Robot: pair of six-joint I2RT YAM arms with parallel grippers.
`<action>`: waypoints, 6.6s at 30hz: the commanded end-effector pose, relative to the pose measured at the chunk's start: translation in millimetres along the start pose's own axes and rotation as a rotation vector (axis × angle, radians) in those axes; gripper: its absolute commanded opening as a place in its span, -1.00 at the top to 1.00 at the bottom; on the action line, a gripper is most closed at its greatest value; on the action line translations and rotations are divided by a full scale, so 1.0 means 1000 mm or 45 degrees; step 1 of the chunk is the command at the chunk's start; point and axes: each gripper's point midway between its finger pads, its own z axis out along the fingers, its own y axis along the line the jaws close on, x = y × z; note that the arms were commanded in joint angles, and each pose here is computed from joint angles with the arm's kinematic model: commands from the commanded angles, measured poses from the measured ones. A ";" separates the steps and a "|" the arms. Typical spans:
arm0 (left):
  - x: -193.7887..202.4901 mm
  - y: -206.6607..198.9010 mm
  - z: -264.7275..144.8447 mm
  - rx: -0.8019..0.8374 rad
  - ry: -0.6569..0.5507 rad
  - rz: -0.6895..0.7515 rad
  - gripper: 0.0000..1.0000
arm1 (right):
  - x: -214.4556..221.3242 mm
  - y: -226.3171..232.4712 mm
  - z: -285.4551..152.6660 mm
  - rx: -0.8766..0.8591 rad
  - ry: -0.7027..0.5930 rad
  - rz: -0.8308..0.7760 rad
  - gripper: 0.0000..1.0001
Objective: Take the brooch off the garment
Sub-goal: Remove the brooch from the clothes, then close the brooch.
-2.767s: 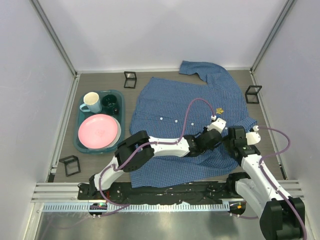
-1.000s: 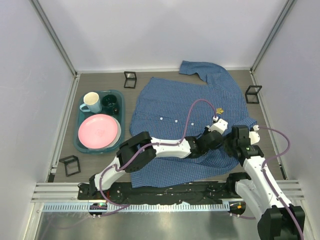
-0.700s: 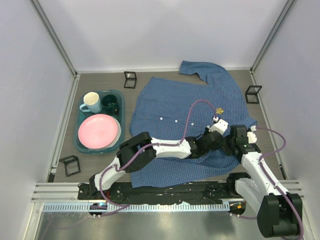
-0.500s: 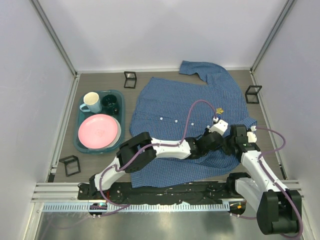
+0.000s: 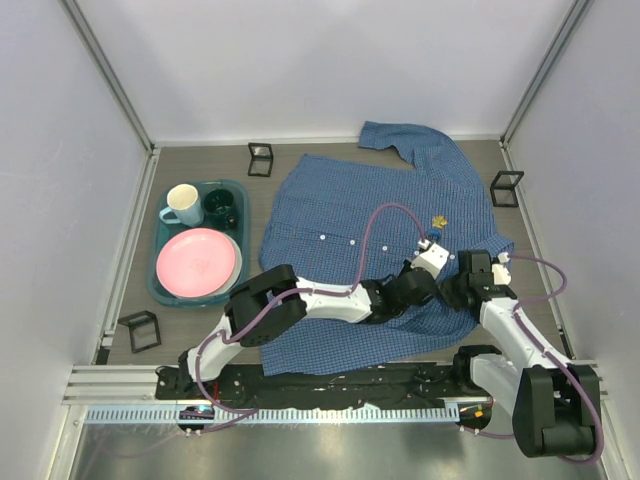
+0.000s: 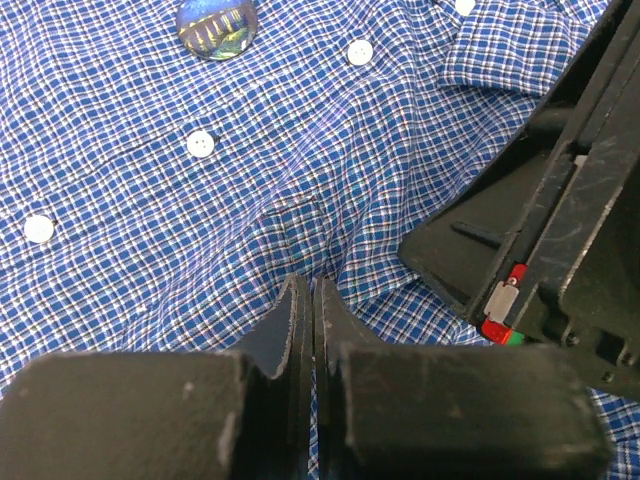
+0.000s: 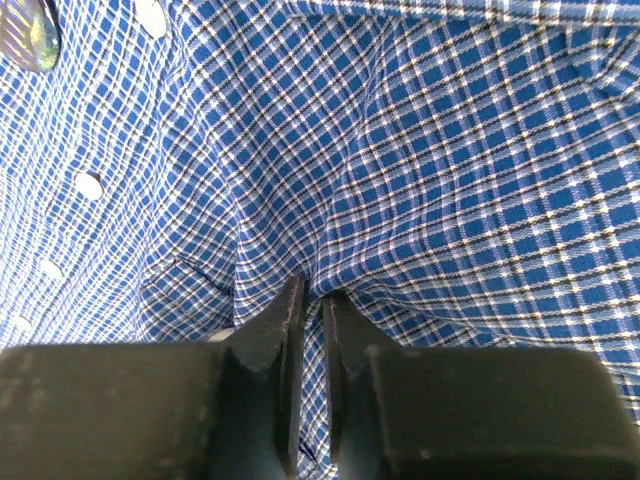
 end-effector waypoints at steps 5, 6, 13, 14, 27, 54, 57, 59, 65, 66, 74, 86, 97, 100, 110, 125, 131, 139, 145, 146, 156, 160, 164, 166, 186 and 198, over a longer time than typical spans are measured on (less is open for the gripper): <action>-0.033 -0.001 -0.012 -0.008 -0.123 0.109 1.00 | 0.003 0.004 -0.006 -0.065 0.014 0.000 0.98; -0.033 0.000 -0.012 -0.016 -0.123 0.122 1.00 | 0.004 0.003 -0.008 -0.060 0.021 -0.003 0.99; -0.033 0.001 -0.016 -0.073 -0.175 0.223 1.00 | 0.003 0.013 -0.026 -0.103 0.047 0.014 0.98; -0.031 0.001 -0.015 -0.082 -0.177 0.241 1.00 | 0.003 0.012 -0.028 -0.098 0.048 0.025 0.99; -0.018 -0.002 -0.011 -0.115 -0.222 0.314 1.00 | -0.015 0.033 -0.062 -0.195 -0.015 0.074 0.99; -0.081 0.013 -0.039 -0.183 -0.316 0.239 1.00 | -0.010 -0.016 -0.054 -0.009 -0.072 0.026 0.99; -0.093 0.013 -0.048 -0.158 -0.337 0.197 1.00 | -0.011 -0.022 -0.051 0.022 -0.086 -0.002 0.93; -0.104 0.017 -0.062 -0.131 -0.325 0.106 1.00 | -0.013 -0.024 -0.047 0.037 -0.099 -0.034 0.69; -0.108 0.025 -0.085 0.121 -0.212 -0.157 1.00 | 0.000 -0.018 -0.035 -0.031 -0.007 -0.230 0.18; -0.107 0.030 -0.084 0.148 -0.195 -0.174 1.00 | 0.002 -0.021 -0.033 -0.016 0.008 -0.248 0.08; -0.089 0.044 -0.091 0.368 -0.110 -0.273 1.00 | -0.007 0.001 -0.037 -0.046 -0.039 -0.300 -0.22; -0.096 0.089 -0.101 0.684 -0.042 -0.567 1.00 | 0.031 0.140 -0.079 -0.529 -0.049 -0.909 -0.49; -0.093 0.104 -0.120 0.972 -0.061 -0.734 1.00 | 0.080 0.136 -0.108 -1.018 0.064 -1.088 -0.41; -0.105 0.100 -0.132 1.088 -0.128 -0.775 1.00 | 0.093 0.143 -0.128 -1.191 0.116 -1.108 -0.33; -0.122 0.102 -0.156 1.287 -0.256 -0.827 1.00 | 0.098 0.147 -0.175 -1.448 0.138 -1.048 -0.20; -0.125 0.101 -0.169 1.305 -0.283 -0.791 1.00 | 0.071 0.160 -0.196 -1.451 0.013 -0.937 -0.18; -0.125 0.101 -0.169 1.311 -0.281 -0.800 0.99 | 0.071 0.162 -0.198 -1.495 0.018 -0.892 -0.05; -0.126 0.100 -0.171 1.328 -0.286 -0.804 1.00 | 0.076 0.167 -0.198 -1.546 0.050 -0.865 0.09; -0.125 0.100 -0.170 1.330 -0.284 -0.810 1.00 | 0.077 0.167 -0.195 -1.547 0.061 -0.861 0.21; -0.125 0.100 -0.170 1.331 -0.283 -0.809 0.99 | 0.077 0.167 -0.194 -1.548 0.063 -0.861 0.22; -0.124 0.097 -0.169 1.336 -0.276 -0.813 0.99 | 0.081 0.168 -0.189 -1.548 0.095 -0.859 0.38; -0.125 0.097 -0.169 1.339 -0.277 -0.811 1.00 | 0.083 0.168 -0.188 -1.551 0.104 -0.865 0.43; -0.125 0.095 -0.169 1.338 -0.272 -0.813 1.00 | 0.084 0.167 -0.187 -1.547 0.110 -0.866 0.48; -0.126 0.095 -0.169 1.337 -0.273 -0.814 1.00 | 0.084 0.166 -0.185 -1.538 0.114 -0.862 0.51; -0.121 0.086 -0.161 1.302 -0.211 -0.824 1.00 | 0.092 0.164 -0.178 -1.534 0.170 -0.888 0.57; -0.119 0.086 -0.161 1.300 -0.202 -0.809 1.00 | 0.091 0.160 -0.179 -1.533 0.160 -0.876 0.44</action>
